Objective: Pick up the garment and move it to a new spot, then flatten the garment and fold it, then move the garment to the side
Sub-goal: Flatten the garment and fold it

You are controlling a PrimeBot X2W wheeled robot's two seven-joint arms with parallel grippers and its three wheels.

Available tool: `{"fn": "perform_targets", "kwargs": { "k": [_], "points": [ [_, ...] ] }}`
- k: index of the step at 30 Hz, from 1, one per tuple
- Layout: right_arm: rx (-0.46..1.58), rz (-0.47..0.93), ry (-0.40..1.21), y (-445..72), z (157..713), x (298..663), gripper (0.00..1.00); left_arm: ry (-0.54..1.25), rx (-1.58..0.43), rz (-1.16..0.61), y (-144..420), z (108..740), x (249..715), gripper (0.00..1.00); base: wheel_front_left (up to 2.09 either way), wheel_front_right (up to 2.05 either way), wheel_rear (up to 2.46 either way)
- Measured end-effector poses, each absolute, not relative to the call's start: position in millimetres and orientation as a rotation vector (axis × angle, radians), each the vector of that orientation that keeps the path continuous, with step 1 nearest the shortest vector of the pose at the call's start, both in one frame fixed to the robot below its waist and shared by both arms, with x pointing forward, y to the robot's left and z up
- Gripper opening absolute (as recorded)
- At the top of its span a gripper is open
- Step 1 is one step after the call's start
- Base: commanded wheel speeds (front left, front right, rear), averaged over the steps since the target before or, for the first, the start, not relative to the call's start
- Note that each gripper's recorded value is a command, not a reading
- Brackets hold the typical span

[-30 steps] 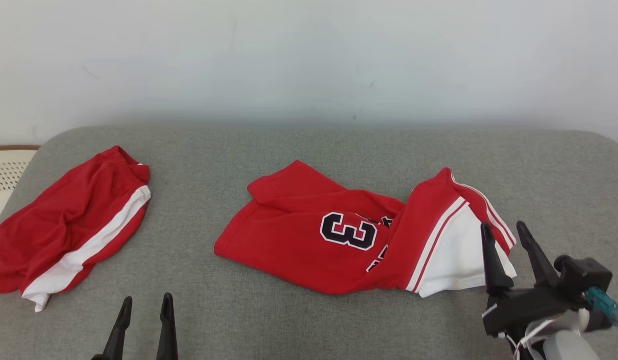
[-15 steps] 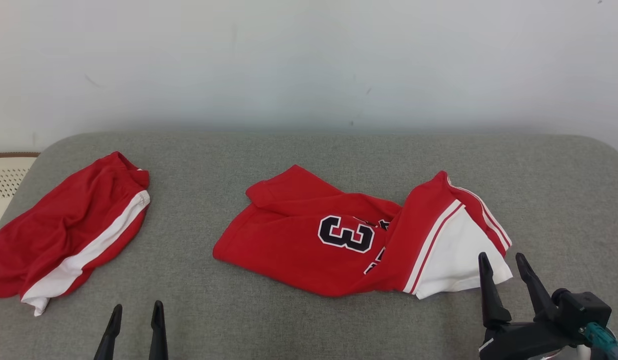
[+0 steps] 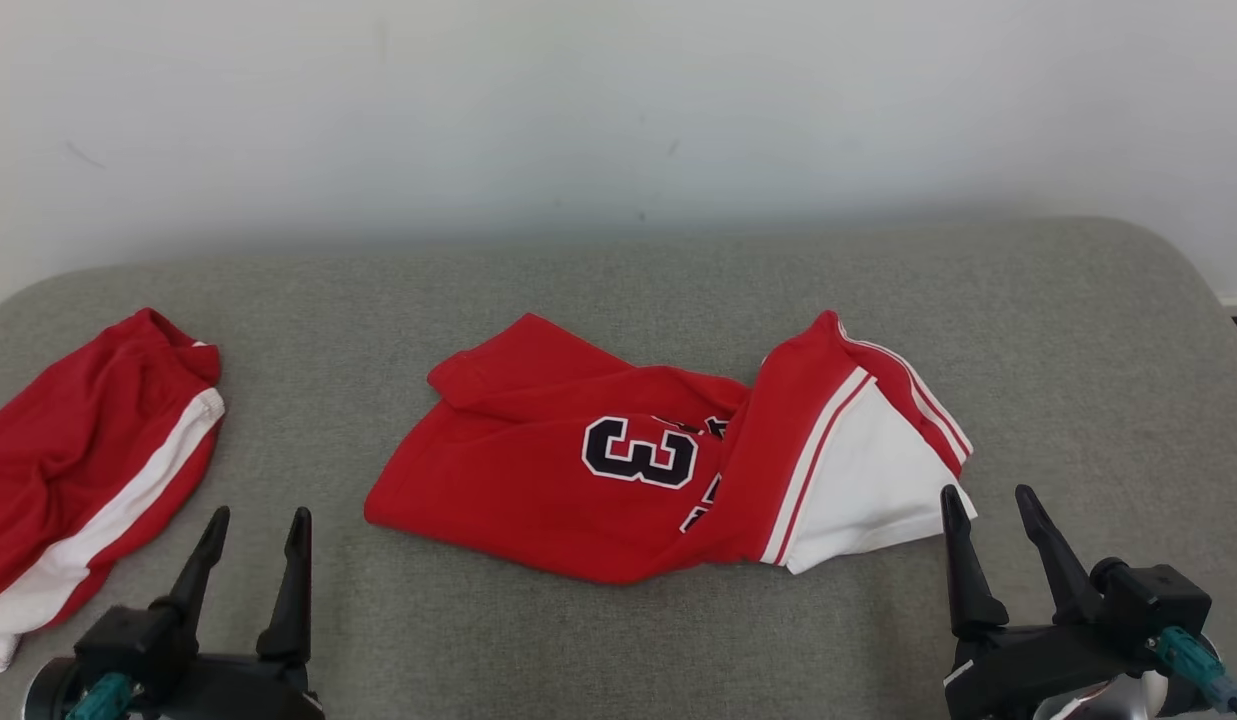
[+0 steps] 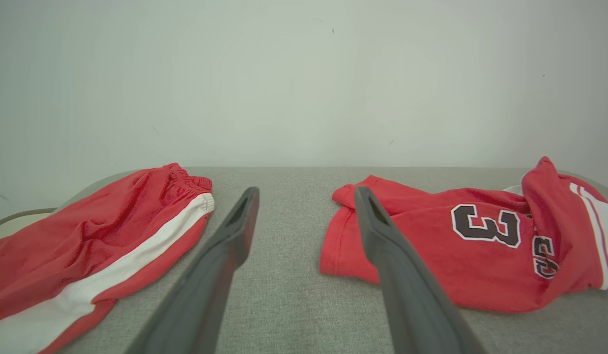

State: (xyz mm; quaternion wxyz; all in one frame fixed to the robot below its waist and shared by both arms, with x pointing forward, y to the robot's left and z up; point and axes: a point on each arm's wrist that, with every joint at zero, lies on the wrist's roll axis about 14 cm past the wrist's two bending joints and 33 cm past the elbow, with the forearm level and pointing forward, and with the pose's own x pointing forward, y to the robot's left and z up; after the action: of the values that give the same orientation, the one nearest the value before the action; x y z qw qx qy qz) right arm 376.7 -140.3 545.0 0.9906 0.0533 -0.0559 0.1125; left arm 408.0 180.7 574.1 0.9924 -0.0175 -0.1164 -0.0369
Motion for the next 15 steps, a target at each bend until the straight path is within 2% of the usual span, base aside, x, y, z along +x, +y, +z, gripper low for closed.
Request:
{"fn": "perform_targets", "kwargs": {
  "k": [7,15],
  "points": [
    [0.105,0.170,-0.098,-158,538,380,1.00,-0.146,-0.032,-0.169,157,559,451,1.00,0.00,0.00,0.00],
    [0.102,0.118,-0.072,-174,526,384,1.00,0.010,-0.035,-0.232,135,514,487,1.00,0.00,0.00,0.00]
  ]
}}
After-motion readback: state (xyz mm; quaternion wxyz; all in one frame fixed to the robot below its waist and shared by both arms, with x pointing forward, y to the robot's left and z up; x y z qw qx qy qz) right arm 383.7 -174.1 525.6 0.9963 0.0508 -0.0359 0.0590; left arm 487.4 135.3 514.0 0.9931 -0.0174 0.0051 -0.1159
